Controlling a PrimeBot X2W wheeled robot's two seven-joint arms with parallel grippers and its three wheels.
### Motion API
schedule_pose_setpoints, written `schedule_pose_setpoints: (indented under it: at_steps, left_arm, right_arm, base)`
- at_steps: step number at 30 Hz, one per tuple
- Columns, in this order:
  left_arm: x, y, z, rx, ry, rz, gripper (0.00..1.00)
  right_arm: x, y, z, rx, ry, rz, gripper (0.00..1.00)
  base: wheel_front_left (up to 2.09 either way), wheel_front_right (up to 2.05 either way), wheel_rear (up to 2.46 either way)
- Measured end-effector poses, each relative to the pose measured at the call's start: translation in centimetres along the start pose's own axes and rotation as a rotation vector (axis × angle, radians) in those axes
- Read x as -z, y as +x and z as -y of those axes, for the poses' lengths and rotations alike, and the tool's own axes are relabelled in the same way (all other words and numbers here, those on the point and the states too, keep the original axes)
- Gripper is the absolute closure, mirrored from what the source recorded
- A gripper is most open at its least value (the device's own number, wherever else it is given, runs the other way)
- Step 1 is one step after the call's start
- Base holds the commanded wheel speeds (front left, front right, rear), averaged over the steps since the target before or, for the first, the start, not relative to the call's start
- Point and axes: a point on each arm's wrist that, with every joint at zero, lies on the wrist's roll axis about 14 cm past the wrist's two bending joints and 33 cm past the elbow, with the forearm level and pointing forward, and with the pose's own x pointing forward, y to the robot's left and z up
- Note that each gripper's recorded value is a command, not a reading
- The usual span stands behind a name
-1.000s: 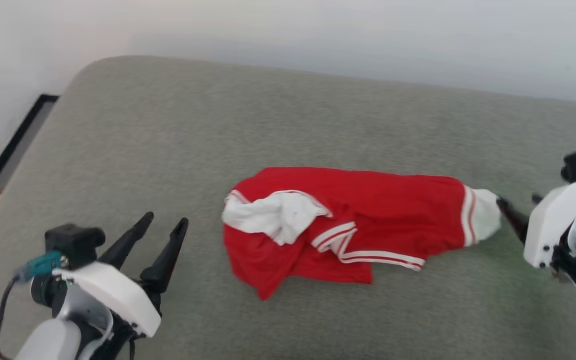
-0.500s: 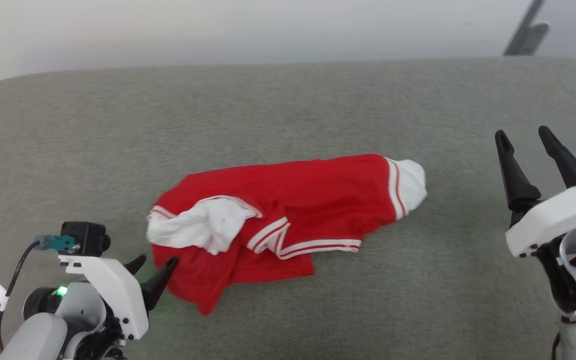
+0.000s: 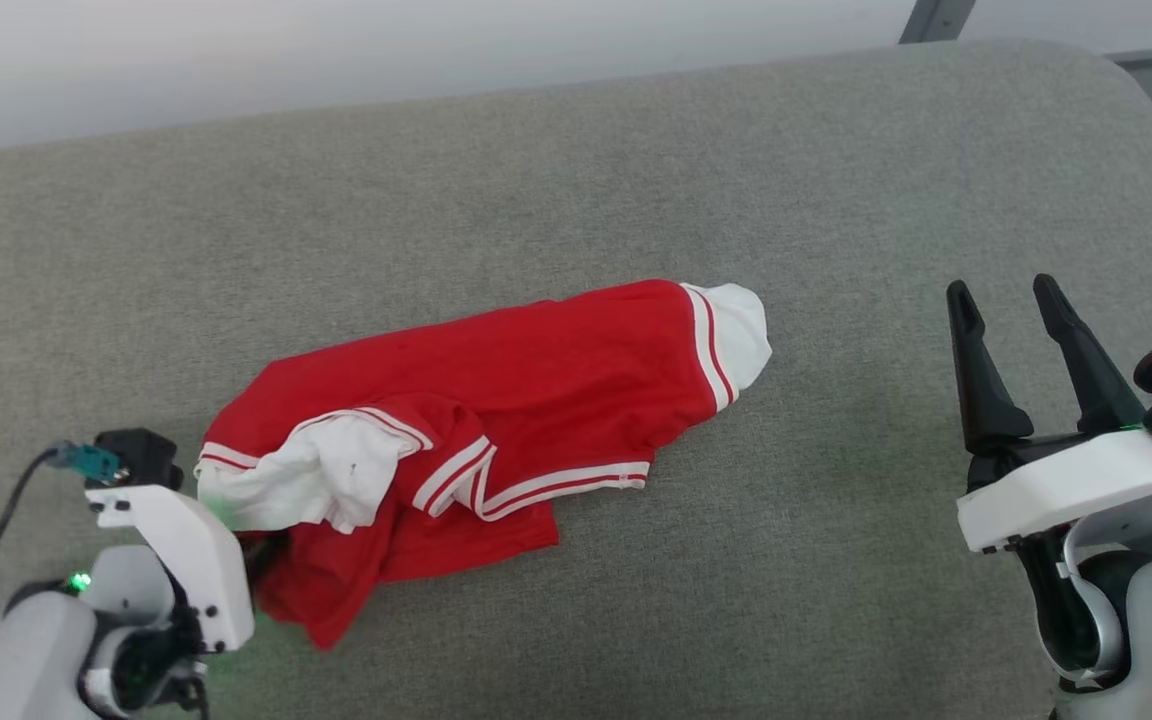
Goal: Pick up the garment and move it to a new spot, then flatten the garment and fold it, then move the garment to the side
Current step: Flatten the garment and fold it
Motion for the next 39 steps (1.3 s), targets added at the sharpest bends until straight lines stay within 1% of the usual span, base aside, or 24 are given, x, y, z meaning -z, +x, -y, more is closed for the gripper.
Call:
schedule_pose_setpoints:
  at_steps: [4,6,9,11,14,16,21,22,23,24,28,31,33,35,39]
  left_arm:
    - [-1.4,0.1,-1.4,-0.030,0.048,0.008,1.00]
    - [-2.5,-0.1,-2.6,-0.063,0.098,0.020,1.00]
    - [-5.2,-1.2,-5.1,-0.137,0.165,0.065,1.00]
    - [-7.4,-2.1,-6.5,-0.190,0.236,0.117,1.00]
    - [-11.4,-3.5,-7.3,-0.234,0.319,0.219,1.00]
    - [-12.5,-4.0,-8.0,-0.258,0.325,0.241,1.00]
    - [-11.0,-3.3,-8.9,-0.271,0.280,0.159,1.00]
    - [-10.7,-3.2,-9.0,-0.272,0.276,0.144,0.91]
    - [-10.6,-3.1,-9.1,-0.274,0.269,0.134,0.60]
    - [-10.5,-3.1,-9.4,-0.284,0.261,0.107,0.00]
    - [-10.7,-3.3,-9.4,-0.283,0.238,0.070,0.00]
    - [-11.4,-3.7,-8.8,-0.271,0.248,0.042,0.00]
    - [-12.0,-4.0,-8.1,-0.266,0.273,0.024,0.00]
    - [-12.8,-4.3,-6.9,-0.242,0.293,0.020,0.00]
    - [-13.4,-4.3,-3.3,-0.176,0.339,0.007,0.00]
  right_arm:
    - [0.1,0.0,0.4,0.015,0.010,0.004,0.00]
    - [-0.1,0.1,0.8,0.026,0.010,0.016,0.00]
    - [-0.3,0.1,1.0,0.034,0.008,0.024,0.00]
    - [-0.5,0.2,1.2,0.038,0.003,0.031,0.00]
    - [-0.7,0.1,1.3,0.044,0.000,0.038,0.00]
    - [-0.8,0.0,1.4,0.046,-0.001,0.039,0.00]
    - [-0.7,-0.1,1.2,0.043,0.003,0.035,0.00]
    - [-0.6,-0.2,1.2,0.042,0.004,0.031,0.00]
    - [-0.5,-0.2,1.2,0.042,0.006,0.029,0.00]
    - [-0.4,-0.2,1.0,0.038,0.008,0.023,0.00]
    - [-0.4,-0.2,0.8,0.032,0.006,0.020,0.00]
    - [-0.5,-0.2,0.7,0.028,0.005,0.023,0.00]
    - [-0.7,-0.2,0.8,0.028,0.001,0.026,0.00]
    - [-0.8,-0.1,0.7,0.026,0.000,0.030,0.00]
    - [-1.0,-0.2,0.7,0.025,0.000,0.037,0.00]
  base:
    - [0.00,0.00,0.00]
    - [0.00,0.00,0.00]
    - [0.00,0.00,0.00]
    - [0.00,0.00,0.00]
    - [0.00,0.00,0.00]
    - [0.00,0.00,0.00]
    - [0.00,0.00,0.00]
    - [0.00,0.00,0.00]
    - [0.00,0.00,0.00]
    - [0.00,0.00,0.00]
    - [0.00,0.00,0.00]
    - [0.00,0.00,0.00]
    - [0.00,0.00,0.00]
    - [0.00,0.00,0.00]
    - [0.00,0.00,0.00]
